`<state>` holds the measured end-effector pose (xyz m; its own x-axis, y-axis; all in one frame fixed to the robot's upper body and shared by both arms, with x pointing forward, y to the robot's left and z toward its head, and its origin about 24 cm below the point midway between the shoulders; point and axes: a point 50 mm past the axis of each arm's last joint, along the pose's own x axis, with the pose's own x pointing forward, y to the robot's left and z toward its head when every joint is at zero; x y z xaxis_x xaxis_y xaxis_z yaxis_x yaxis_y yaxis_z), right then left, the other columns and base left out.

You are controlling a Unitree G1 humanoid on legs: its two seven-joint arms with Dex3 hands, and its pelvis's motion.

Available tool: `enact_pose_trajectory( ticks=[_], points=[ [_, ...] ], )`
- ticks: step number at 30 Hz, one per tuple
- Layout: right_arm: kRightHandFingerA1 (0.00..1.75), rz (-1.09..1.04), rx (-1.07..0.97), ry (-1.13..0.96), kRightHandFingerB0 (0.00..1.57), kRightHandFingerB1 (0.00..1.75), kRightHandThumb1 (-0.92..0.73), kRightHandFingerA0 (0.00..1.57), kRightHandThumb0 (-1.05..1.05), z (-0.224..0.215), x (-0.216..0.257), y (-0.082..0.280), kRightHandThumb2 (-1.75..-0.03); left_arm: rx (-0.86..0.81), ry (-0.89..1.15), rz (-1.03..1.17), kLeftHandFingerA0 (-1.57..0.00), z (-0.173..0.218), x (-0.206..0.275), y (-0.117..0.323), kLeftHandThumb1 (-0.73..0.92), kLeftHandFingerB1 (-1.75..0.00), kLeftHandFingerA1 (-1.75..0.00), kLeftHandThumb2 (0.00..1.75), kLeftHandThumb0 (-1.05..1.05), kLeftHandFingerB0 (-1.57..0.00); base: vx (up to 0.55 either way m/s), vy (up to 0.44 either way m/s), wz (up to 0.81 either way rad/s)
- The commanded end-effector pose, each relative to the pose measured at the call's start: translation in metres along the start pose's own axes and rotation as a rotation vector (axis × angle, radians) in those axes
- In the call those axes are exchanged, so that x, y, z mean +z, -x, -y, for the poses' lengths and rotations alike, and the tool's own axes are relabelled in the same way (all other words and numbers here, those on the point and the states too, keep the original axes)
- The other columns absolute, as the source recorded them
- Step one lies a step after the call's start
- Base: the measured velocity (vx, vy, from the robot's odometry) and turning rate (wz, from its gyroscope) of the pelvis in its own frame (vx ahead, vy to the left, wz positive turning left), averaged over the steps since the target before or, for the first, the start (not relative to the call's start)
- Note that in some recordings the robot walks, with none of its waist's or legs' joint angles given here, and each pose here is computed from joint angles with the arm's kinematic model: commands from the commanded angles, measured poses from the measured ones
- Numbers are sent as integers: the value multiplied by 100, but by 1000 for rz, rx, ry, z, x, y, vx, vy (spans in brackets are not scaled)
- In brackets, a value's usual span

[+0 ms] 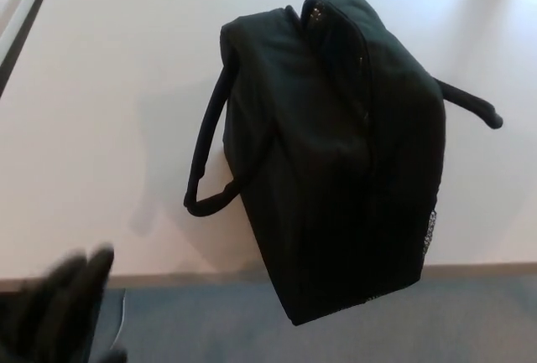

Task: A lunch bag is kept on the middle of the desk and the robot uses both its hands to grab the opening of the bag from the left and right and moves its hands away from each other to spread the bag open

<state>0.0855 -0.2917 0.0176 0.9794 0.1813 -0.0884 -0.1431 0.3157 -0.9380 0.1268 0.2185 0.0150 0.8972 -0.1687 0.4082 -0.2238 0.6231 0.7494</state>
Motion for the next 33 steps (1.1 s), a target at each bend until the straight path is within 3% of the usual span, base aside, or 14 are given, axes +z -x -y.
enact_pose_trajectory(
  ticks=[1, 6, 7, 15, 16, 18, 21, 22, 33],
  points=[
    [20, 3, -51, -223, 2, 22, -63, 0, -68, -36, 33, 36, -97, -260, 320, -396, -32, -20, 24, 83, 69, -20, -41, 63, -15, -7, 0, 0, 0],
    [30, 10, -9, -207, 1, 29, -61, 1, -59, -47, 34, 24, -98, -302, 303, -452, -31, -17, 14, 93, 74, -21, -42, 65, -27, -9, 0, 0, 0],
    [23, 12, -5, -207, 4, 24, -60, 0, -67, -48, 33, 23, -96, -308, 308, -458, -30, -16, 15, 93, 74, -21, -41, 65, -28, -9, 0, 0, 0],
    [31, -57, 45, -298, 4, 29, -64, 3, -64, -54, 28, 31, -96, -374, 362, -472, -28, -2, 11, 90, 75, -20, -40, 66, -34, -9, 0, 0, 0],
    [28, -60, 48, -300, 10, 26, -83, 8, -59, -54, 28, 31, -64, -380, 364, -476, -26, -2, 10, 90, 75, -20, -40, 66, -34, -8, 0, 0, 0],
    [29, -61, 52, -291, 11, 26, -83, 9, -58, -53, 26, 32, -64, -394, 373, -480, -25, 1, 8, 88, 77, -26, -38, 62, -34, -4, 0, 0, 0],
    [28, -81, 112, -294, 7, 25, -88, 4, -63, -54, 25, 33, -65, -463, 319, -457, -12, 0, 2, 87, 68, -7, -37, 67, -32, 0, 0, 0, 0],
    [21, -86, 142, -312, 8, 21, -91, 4, -63, -55, 24, 33, -70, -490, 295, -447, -9, 0, 0, 87, 62, -9, -42, 81, -35, 0, 0, 0, 0],
    [25, -76, 204, -385, 6, 23, -92, 1, -68, -57, 26, 30, -84, -460, 339, -437, -9, -6, -3, 86, 59, -8, -42, 79, -37, 0, 0, 0, 0]
  ],
)
